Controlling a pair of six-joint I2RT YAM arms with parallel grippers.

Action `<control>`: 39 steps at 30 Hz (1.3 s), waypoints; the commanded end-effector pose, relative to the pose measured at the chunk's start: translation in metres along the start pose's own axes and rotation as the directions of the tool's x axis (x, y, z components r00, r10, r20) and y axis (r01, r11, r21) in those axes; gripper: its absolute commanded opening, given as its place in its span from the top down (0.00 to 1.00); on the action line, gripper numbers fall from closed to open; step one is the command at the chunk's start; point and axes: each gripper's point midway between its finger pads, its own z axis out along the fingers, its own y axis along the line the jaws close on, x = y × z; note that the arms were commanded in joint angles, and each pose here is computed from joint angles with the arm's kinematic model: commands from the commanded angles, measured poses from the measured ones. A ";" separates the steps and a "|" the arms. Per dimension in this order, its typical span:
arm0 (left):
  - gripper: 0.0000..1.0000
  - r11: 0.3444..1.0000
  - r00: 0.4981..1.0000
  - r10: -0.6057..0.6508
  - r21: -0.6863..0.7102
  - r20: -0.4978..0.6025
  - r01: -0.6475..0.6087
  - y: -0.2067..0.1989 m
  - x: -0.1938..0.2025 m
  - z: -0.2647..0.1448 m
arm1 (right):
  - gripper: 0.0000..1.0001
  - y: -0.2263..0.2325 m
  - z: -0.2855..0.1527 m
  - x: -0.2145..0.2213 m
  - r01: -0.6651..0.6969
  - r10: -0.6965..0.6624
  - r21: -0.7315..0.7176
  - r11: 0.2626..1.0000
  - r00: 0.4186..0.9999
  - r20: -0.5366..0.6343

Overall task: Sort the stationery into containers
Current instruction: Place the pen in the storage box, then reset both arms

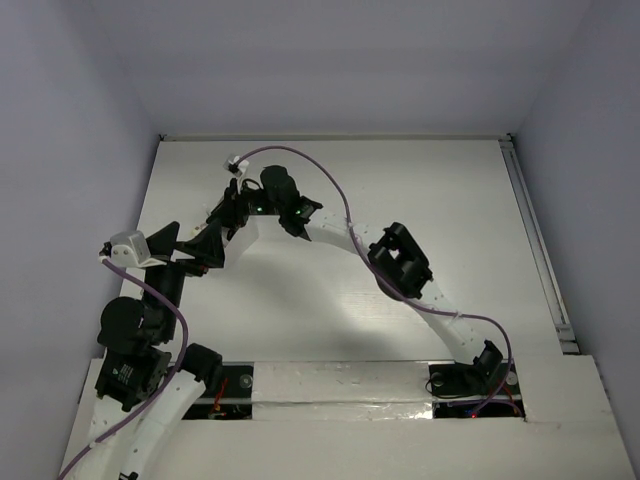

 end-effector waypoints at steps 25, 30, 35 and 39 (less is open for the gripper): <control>0.01 0.999 0.999 0.035 -0.035 -0.017 -0.035 0.006 0.007 0.015 | 0.00 0.112 -0.124 -0.134 0.258 -0.290 0.143 0.955 0.914 0.283; 0.01 0.998 0.999 0.036 -0.040 -0.040 -0.038 0.006 0.013 0.019 | 0.00 0.100 -0.204 -0.128 0.216 -0.362 0.443 0.870 0.890 0.278; 0.01 0.999 0.999 0.031 -0.025 -0.037 -0.032 0.003 0.011 0.020 | 0.00 0.103 -0.316 -0.148 0.064 -0.455 0.727 0.683 0.816 0.355; 0.01 1.000 1.000 -0.006 0.028 0.001 0.006 -0.007 0.000 0.014 | 0.00 0.112 -0.451 -0.156 -0.267 -0.538 0.876 0.401 0.705 0.462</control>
